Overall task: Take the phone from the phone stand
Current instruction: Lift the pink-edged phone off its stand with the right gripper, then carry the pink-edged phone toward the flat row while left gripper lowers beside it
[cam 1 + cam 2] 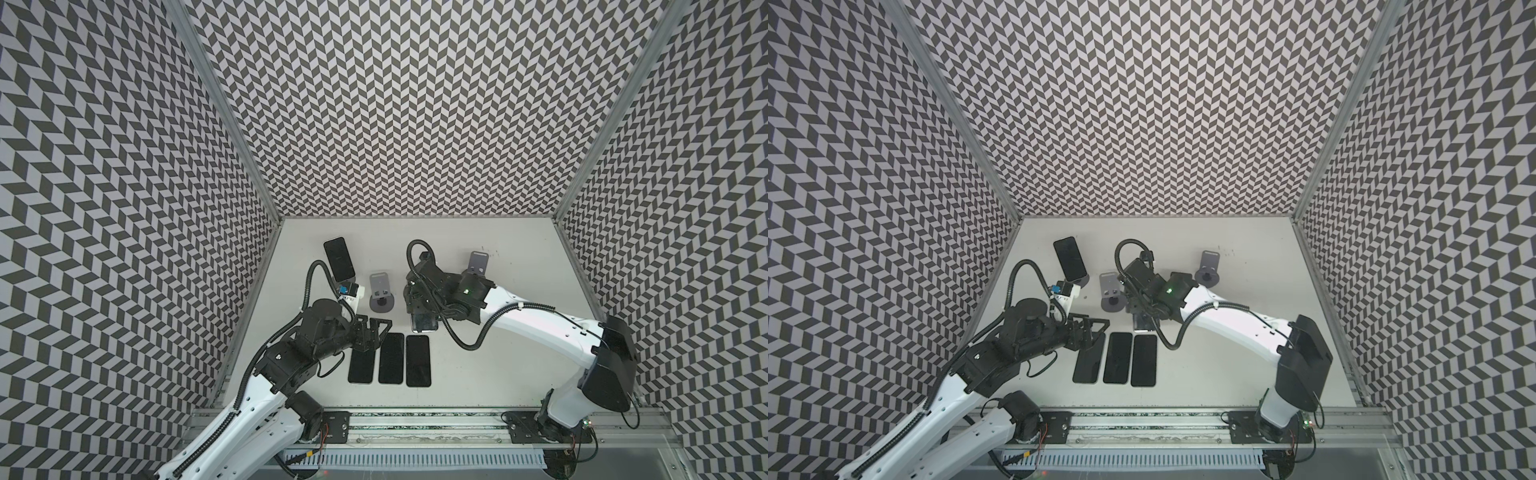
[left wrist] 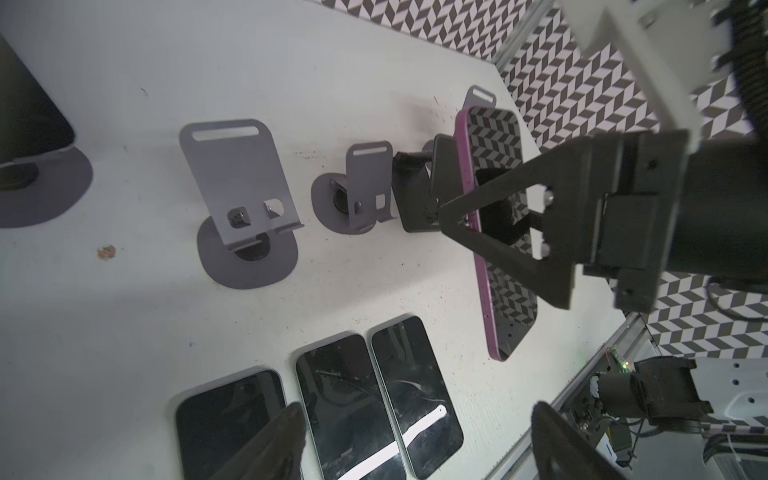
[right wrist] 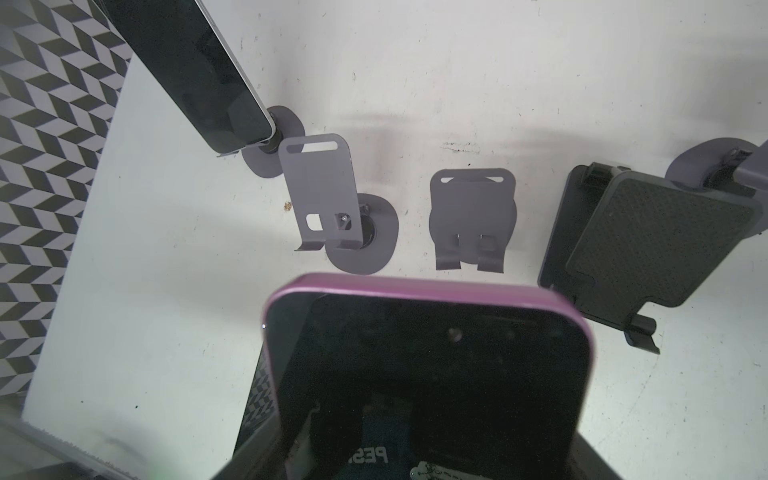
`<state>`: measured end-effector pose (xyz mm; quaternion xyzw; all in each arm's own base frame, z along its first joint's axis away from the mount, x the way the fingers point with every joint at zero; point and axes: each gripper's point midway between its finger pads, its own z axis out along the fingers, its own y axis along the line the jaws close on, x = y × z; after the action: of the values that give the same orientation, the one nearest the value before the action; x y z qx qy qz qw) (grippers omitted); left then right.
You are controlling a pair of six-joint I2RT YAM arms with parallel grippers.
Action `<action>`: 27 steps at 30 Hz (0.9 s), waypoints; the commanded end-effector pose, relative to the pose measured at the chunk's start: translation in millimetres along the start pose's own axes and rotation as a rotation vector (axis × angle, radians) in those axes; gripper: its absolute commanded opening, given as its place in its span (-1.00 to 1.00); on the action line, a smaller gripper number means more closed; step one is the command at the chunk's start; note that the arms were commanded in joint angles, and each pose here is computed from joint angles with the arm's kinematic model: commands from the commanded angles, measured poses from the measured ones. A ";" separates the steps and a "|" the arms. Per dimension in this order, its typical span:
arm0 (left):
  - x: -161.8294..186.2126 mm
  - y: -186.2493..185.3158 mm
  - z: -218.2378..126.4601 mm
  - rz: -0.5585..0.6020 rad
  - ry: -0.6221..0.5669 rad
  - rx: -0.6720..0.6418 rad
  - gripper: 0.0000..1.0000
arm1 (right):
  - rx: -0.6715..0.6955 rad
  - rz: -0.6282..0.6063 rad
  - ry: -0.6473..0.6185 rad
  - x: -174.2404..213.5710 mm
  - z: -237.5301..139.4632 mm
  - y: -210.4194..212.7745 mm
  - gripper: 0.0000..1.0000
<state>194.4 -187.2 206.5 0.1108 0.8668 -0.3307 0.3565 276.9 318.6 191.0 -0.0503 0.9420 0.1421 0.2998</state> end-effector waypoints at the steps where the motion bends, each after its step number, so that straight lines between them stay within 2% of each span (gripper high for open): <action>1: -11.9 -12.7 0.4 0.018 -0.043 0.027 0.70 | -0.062 0.063 -0.074 -13.7 -17.4 6.5 -0.03; 11: 6.7 -38.7 24.8 0.060 0.030 0.064 0.70 | -0.049 0.101 -0.057 8.1 -25.8 -18.3 -0.03; 27: 41.1 -74.0 38.7 0.159 0.141 0.137 0.70 | -0.030 0.218 -0.051 45.3 -44.6 -65.8 -0.03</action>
<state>150.7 -261.1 175.8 0.2277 0.8661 -0.3365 0.2912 225.4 241.1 168.9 0.0211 0.9452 0.1552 0.2863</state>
